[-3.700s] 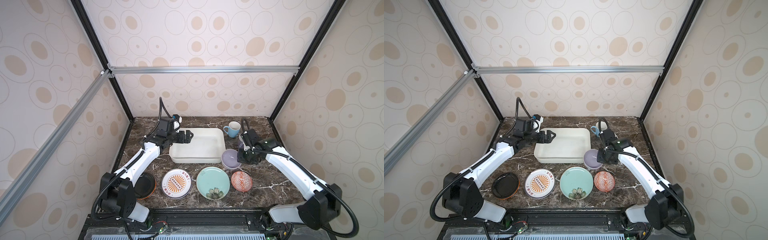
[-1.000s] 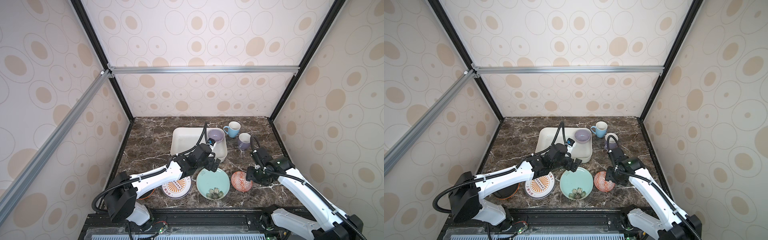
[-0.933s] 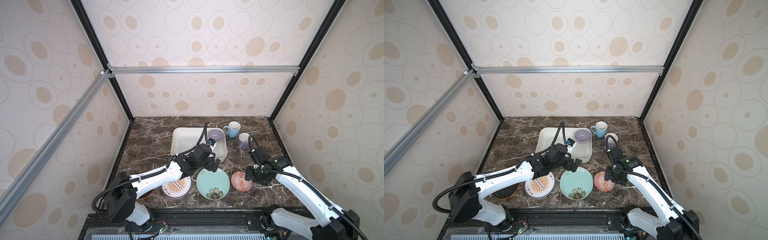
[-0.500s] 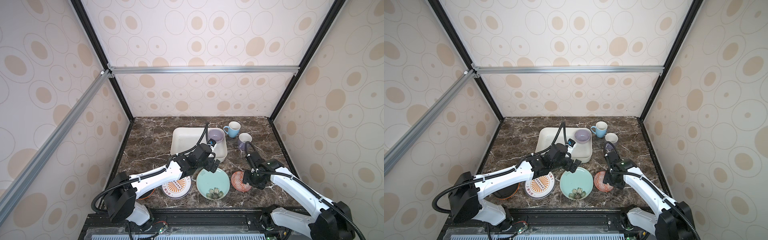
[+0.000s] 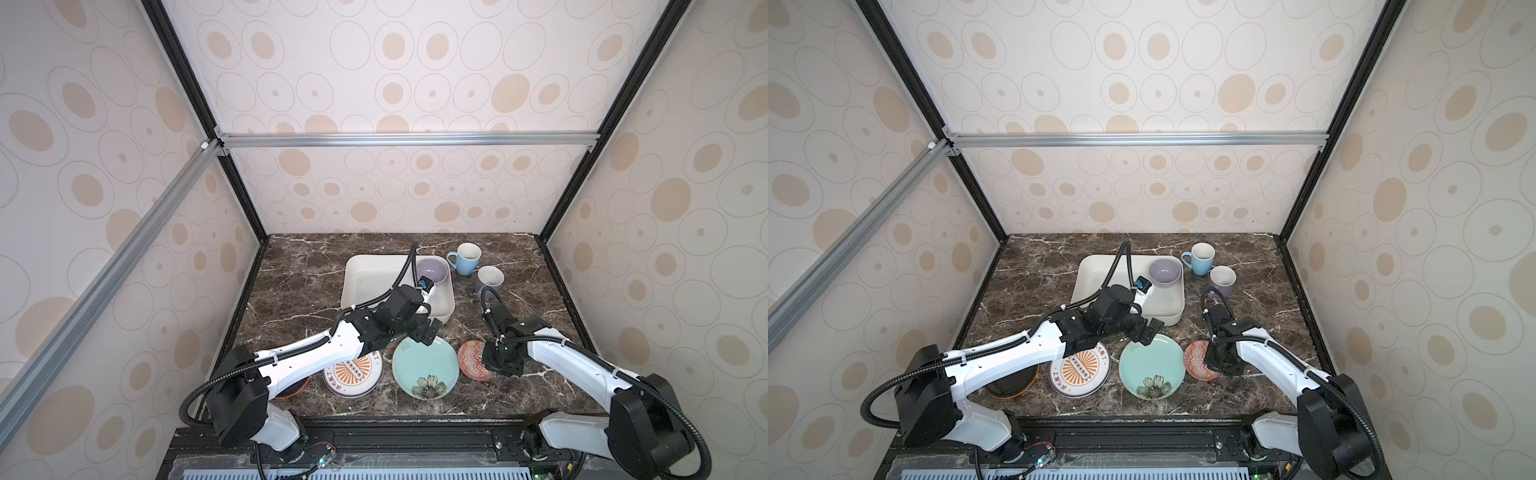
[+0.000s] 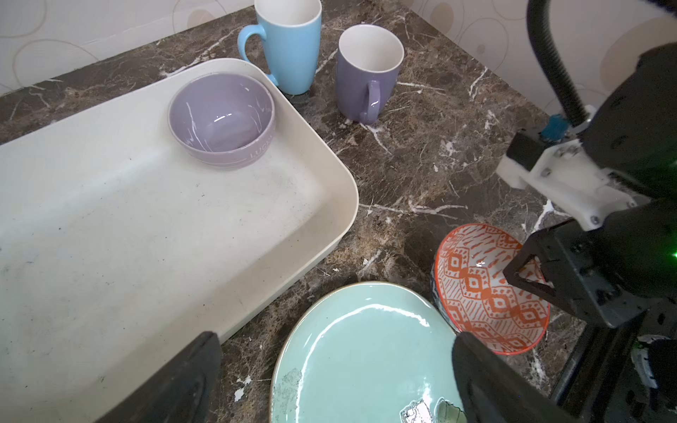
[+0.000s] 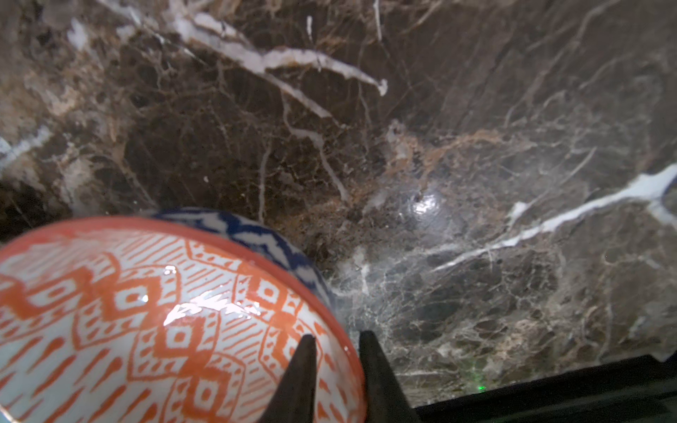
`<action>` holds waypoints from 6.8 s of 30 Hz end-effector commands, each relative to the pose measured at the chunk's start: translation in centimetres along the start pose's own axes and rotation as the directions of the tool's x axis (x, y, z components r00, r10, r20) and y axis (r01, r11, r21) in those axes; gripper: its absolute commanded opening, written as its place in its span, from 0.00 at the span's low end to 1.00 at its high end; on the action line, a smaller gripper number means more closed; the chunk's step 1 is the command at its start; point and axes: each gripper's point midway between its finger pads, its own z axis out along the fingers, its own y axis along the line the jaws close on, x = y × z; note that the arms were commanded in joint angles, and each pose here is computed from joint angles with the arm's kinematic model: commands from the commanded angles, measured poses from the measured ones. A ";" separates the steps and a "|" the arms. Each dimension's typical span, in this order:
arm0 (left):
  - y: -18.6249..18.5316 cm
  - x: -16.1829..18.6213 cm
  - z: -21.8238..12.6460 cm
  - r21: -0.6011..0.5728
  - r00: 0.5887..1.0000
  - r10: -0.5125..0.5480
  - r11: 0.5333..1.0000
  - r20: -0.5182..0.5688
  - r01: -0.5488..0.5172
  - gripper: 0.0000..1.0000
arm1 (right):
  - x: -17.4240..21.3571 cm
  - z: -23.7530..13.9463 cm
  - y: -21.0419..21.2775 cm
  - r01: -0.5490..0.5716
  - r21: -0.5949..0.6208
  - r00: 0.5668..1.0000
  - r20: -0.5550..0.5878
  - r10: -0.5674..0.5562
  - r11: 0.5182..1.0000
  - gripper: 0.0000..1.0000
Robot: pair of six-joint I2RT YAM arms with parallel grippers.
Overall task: Place the mixed dishes into the plastic bin
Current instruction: 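Grasp the rim of the red patterned bowl with the right gripper, then carry the red bowl with the right gripper onto the lavender bowl, then release the red bowl and move the right gripper to the green plate, then grip the green plate rim with the right gripper and tilt it up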
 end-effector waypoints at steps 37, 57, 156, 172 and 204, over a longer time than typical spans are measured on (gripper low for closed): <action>8.3 -5.9 -4.2 -0.165 0.986 -0.100 0.979 0.132 0.121 0.99 | -20.0 -10.2 16.2 0.256 -0.184 0.951 0.226 -0.212 0.949 0.05; 12.8 -7.5 -0.9 -0.206 0.984 -0.157 0.964 0.079 0.170 0.99 | -26.3 -4.8 22.4 0.263 -0.281 0.961 0.161 -0.225 0.923 0.05; 11.5 8.1 -2.4 -0.311 0.883 -0.461 0.855 -0.087 0.416 0.97 | 4.7 -1.3 9.7 0.334 -0.319 0.942 0.072 -0.329 0.887 0.66; 6.9 13.3 2.5 -0.184 0.873 -0.363 0.930 -0.327 0.318 0.83 | 6.8 2.0 10.8 0.176 -0.464 0.978 -0.018 -0.208 0.868 0.58; 3.8 10.7 4.1 -0.114 0.916 -0.254 0.967 -0.312 0.230 0.99 | 5.8 -1.1 10.9 0.159 -0.509 0.984 0.013 -0.177 0.846 0.11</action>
